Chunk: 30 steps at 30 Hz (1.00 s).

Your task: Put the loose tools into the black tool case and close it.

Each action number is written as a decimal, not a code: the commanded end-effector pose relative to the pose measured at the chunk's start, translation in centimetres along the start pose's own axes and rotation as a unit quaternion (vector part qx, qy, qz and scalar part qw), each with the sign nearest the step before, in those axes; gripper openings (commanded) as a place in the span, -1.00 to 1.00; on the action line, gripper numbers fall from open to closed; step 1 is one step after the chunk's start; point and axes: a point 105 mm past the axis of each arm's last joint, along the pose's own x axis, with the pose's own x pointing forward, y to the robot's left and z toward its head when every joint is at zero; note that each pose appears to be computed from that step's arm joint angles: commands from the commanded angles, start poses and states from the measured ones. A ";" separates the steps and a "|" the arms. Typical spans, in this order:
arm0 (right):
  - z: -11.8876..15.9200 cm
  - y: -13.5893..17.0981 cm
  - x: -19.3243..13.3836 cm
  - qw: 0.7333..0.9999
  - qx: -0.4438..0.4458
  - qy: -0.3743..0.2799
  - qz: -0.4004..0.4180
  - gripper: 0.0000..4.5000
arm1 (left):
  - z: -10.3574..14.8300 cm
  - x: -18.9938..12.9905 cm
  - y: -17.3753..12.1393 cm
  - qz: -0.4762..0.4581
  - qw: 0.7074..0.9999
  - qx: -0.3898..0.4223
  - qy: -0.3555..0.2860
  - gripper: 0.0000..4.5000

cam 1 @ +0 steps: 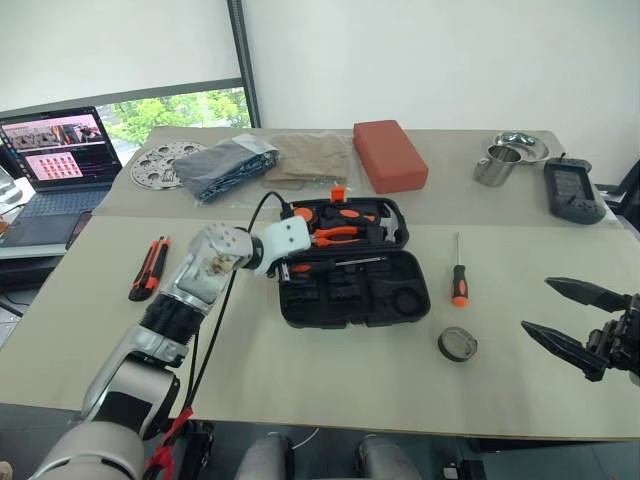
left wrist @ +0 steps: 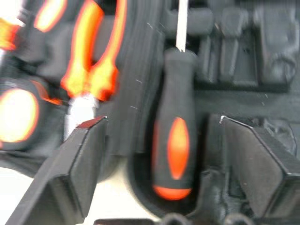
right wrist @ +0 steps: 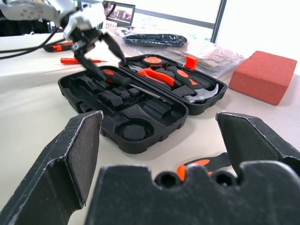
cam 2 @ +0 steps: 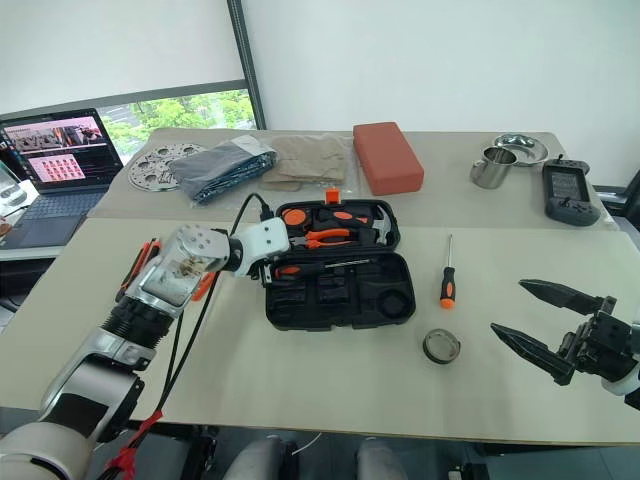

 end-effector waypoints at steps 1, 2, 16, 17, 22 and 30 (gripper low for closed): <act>1.3 -0.4 -0.4 1.000 -0.027 -0.004 -0.003 1.00 | 4.7 -2.1 2.1 0.032 0.997 0.017 -0.074 0.83; 1.3 -0.4 -0.4 1.000 -0.027 -0.004 -0.003 1.00 | 5.5 -2.0 2.3 0.035 0.994 -0.001 -0.104 0.83; 1.3 -0.3 -0.5 1.000 -0.028 -0.003 -0.004 1.00 | 1.0 3.3 -0.4 -0.008 0.970 -0.150 -0.189 -0.99; 1.3 -0.3 -0.6 1.000 -0.028 -0.003 -0.004 1.00 | 0.1 3.8 -0.7 -0.011 0.976 -0.140 -0.165 -0.99; 1.3 -0.3 -0.8 1.000 -0.029 -0.001 -0.006 1.00 | -2.0 5.3 -1.8 -0.026 0.981 -0.147 -0.122 -0.99; 1.2 -0.4 -0.9 1.000 -0.029 0.003 -0.006 1.00 | -4.5 6.4 -3.0 -0.041 0.991 -0.118 -0.056 -0.99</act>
